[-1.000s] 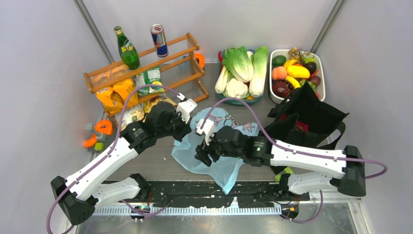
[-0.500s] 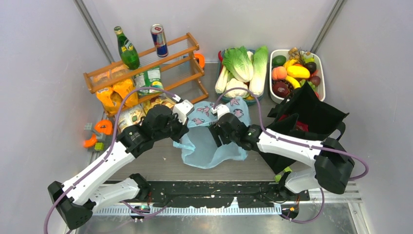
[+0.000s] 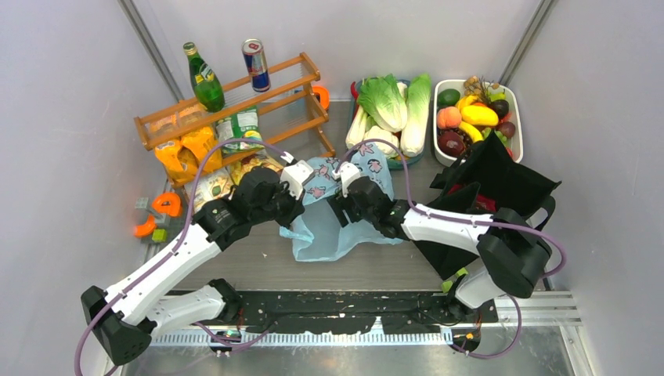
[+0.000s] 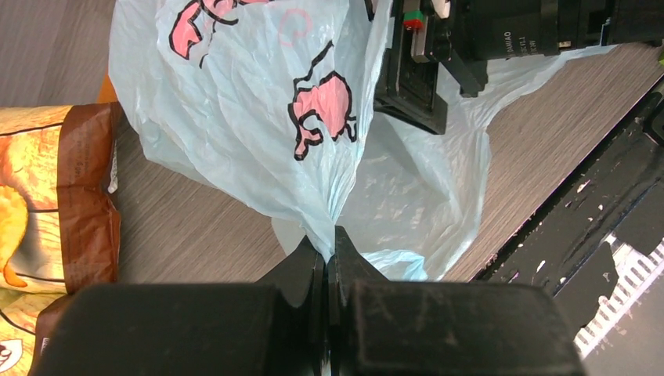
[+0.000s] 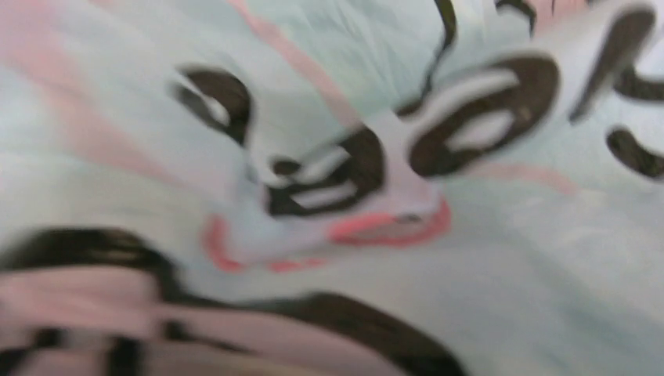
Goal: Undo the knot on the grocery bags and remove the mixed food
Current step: Pick up the fake vegetable from the takeout bag.
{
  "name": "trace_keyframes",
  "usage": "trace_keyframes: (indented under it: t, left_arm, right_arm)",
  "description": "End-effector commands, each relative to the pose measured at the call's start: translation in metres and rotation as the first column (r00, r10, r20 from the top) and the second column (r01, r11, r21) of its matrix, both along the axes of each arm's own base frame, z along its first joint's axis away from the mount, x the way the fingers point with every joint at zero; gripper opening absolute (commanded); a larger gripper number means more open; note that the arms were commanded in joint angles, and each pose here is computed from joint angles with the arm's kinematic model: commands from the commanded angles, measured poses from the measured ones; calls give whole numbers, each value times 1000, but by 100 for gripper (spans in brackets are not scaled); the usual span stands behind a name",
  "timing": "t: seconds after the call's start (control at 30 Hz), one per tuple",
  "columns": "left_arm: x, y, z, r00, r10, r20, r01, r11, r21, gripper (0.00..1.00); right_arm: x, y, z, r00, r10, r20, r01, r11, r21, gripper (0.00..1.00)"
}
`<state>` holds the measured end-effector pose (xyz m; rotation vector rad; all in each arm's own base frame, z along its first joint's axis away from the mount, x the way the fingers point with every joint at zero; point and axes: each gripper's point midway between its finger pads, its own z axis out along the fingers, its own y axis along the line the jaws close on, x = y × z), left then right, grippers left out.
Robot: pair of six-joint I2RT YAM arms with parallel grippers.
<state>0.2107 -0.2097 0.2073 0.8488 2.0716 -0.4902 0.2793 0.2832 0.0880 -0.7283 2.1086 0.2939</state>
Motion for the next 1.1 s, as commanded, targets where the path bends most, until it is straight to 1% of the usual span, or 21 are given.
trace_keyframes:
  t: [0.0,0.07,0.13,0.2,0.23,0.3,0.43,0.57,0.83,1.07]
  left_arm:
    - [5,-5,6,1000,4,20,-3,1000,-27,0]
    - [6,-4,6,1000,6,22,-6,1000,-27,0]
    - [6,-4,7,1000,8,24,-8,1000,-27,0]
    - [6,-3,6,1000,11,24,-10,1000,-24,0]
    - [7,-3,7,1000,12,25,-12,1000,-24,0]
    - [7,-3,7,1000,13,28,-12,1000,-24,0]
    - [7,-1,7,999,19,32,-19,1000,-20,0]
    - [8,0,8,999,23,37,-22,1000,-19,0]
    - [9,2,9,999,29,46,-28,999,-20,0]
    - [9,2,9,999,31,44,-30,999,-20,0]
  right_arm:
    - [20,41,35,986,73,148,-96,984,153,77]
    - [27,46,26,988,65,140,-84,987,137,76]
    - [30,50,27,985,72,155,-95,985,146,76]
    - [30,57,29,980,101,174,-130,978,165,76]
    - [30,60,31,973,127,193,-158,975,157,76]
    - [34,62,31,969,137,204,-168,975,147,76]
    - [55,53,18,988,67,140,-84,990,117,76]
    - [68,42,2,998,16,68,-22,995,101,77]
    - [81,22,-28,1000,-26,3,26,1000,4,78]
    - [83,16,-45,999,-23,-34,22,999,-33,76]
